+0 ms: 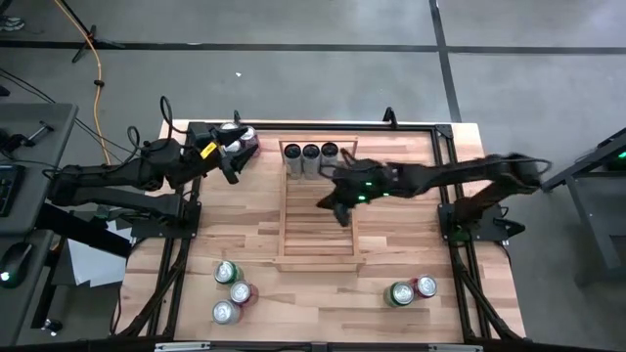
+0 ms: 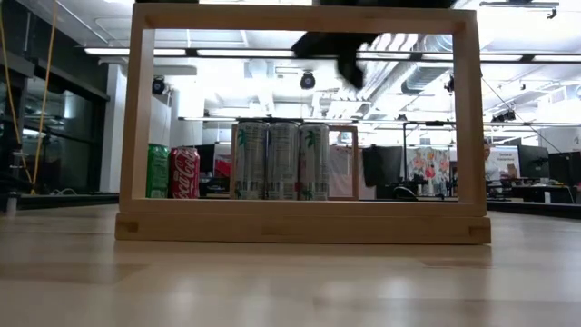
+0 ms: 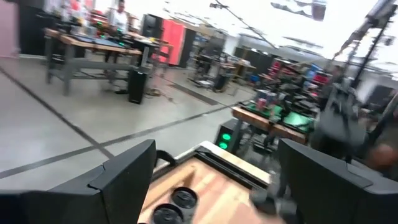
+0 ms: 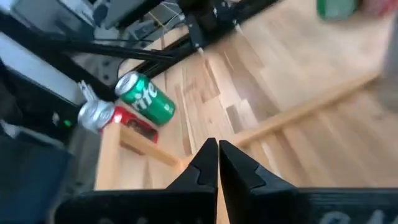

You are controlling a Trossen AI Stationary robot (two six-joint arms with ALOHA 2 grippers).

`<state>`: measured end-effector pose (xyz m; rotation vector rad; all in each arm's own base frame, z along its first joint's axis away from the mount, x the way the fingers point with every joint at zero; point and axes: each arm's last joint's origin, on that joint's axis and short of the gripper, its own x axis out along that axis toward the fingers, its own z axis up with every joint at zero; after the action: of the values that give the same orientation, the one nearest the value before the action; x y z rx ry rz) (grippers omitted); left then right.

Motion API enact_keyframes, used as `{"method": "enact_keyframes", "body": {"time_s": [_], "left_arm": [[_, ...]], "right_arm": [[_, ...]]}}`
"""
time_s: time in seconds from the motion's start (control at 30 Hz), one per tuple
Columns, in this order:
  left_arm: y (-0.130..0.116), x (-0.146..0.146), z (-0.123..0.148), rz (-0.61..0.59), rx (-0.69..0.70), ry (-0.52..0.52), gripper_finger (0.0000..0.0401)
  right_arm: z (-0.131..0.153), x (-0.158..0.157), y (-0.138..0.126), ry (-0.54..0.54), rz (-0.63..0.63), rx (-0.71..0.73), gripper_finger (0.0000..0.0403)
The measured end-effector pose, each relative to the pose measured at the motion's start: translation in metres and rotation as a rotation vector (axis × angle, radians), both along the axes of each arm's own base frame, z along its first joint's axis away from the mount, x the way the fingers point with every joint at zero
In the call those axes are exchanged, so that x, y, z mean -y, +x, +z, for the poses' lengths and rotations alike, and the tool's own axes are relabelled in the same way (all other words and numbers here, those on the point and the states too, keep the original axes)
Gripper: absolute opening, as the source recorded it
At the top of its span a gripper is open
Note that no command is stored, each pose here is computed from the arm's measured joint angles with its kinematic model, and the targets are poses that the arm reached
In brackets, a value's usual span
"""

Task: Place canned beverage on shelf
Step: Put the top left green can on the shelf

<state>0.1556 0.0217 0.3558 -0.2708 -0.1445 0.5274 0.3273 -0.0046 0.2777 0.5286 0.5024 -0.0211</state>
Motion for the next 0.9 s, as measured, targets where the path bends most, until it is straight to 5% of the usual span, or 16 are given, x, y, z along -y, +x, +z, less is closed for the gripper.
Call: {"method": "enact_keyframes", "body": {"time_s": [0.27, 0.53, 0.9], "left_arm": [[0.002, 0.003, 0.0, -0.119, -0.004, 0.009, 0.0329], [0.002, 0.003, 0.0, -0.121, -0.004, 0.009, 0.0329], [0.002, 0.003, 0.0, -0.119, -0.004, 0.009, 0.0329]], "right_arm": [[0.066, -0.006, -0.073, -0.304, -0.11, 0.102, 0.0], [0.096, -0.004, -0.106, -0.323, -0.124, 0.239, 0.0], [0.095, -0.004, -0.105, -0.331, -0.12, 0.236, 0.0]]}}
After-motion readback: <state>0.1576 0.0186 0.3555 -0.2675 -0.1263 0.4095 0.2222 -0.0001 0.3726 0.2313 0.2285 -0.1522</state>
